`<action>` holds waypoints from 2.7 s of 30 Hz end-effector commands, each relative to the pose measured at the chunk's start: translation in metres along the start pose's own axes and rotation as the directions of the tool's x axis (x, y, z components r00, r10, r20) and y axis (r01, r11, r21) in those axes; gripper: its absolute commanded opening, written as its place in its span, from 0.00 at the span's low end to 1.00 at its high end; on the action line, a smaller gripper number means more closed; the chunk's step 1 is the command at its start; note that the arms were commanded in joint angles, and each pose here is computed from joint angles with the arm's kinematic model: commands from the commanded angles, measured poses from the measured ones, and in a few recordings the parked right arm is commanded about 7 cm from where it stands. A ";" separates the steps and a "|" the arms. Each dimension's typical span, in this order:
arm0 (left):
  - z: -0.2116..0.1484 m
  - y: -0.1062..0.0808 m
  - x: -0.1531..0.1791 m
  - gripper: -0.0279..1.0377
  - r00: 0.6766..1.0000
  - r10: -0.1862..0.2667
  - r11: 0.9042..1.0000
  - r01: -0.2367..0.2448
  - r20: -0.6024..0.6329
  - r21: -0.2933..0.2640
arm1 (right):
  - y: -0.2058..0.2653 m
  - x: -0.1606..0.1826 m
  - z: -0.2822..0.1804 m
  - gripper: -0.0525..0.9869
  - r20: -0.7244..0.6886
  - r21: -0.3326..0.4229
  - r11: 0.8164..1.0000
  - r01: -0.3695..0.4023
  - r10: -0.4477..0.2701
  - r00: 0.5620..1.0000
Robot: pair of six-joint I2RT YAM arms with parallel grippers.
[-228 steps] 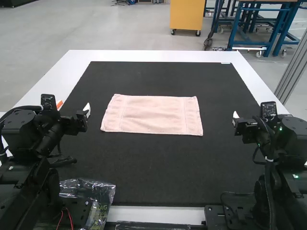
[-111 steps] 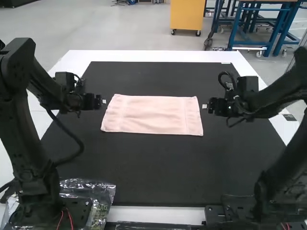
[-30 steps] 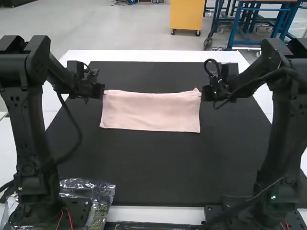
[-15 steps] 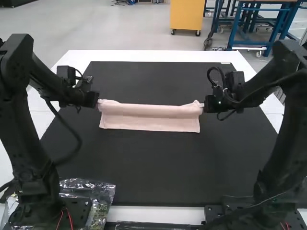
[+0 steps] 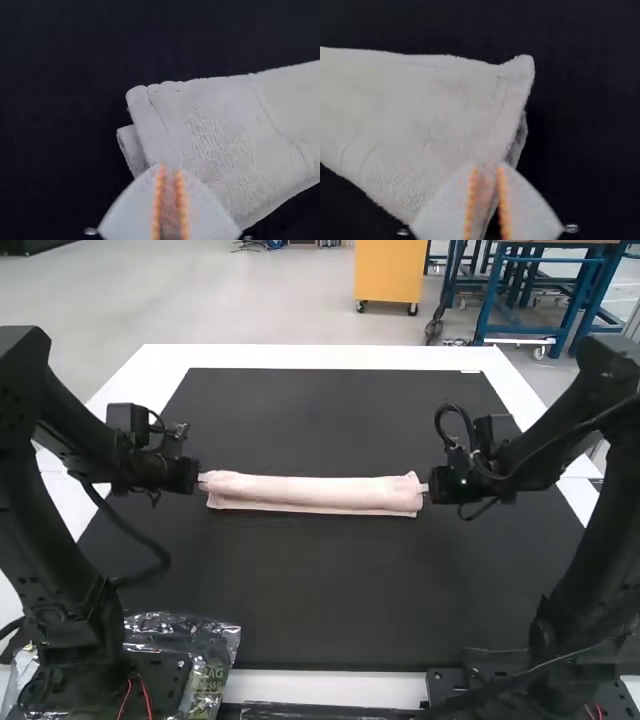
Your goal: Fold the towel.
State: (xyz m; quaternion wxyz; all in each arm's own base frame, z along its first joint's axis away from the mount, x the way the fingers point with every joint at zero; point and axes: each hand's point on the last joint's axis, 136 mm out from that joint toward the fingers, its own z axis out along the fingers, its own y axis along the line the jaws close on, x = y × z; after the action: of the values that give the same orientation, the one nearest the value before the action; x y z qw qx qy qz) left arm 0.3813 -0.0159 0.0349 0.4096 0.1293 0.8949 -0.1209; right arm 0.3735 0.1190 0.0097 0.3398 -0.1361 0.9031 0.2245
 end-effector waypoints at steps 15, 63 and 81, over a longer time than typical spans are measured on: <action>-0.032 0.055 -0.033 0.94 0.966 -0.141 0.982 0.164 0.216 -0.092 | 0.008 -0.023 0.003 0.93 0.046 -0.018 1.000 0.001 0.000 0.999; -0.043 0.049 -0.058 0.94 0.957 -0.115 0.987 0.140 0.266 -0.077 | 0.074 -0.066 -0.011 0.03 0.044 -0.141 0.986 0.086 -0.081 0.996; -0.041 0.041 -0.037 0.94 0.959 -0.106 0.989 0.130 0.262 -0.076 | 0.226 -0.042 0.075 0.03 0.004 -0.358 0.906 0.224 -0.238 0.971</action>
State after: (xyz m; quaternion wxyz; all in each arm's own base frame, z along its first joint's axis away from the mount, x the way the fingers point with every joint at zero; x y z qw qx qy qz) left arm 0.3907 0.0352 0.0798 0.5111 0.0286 0.8507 -0.1197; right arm 0.3485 0.3365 0.0458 0.3011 -0.3043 0.8406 0.3317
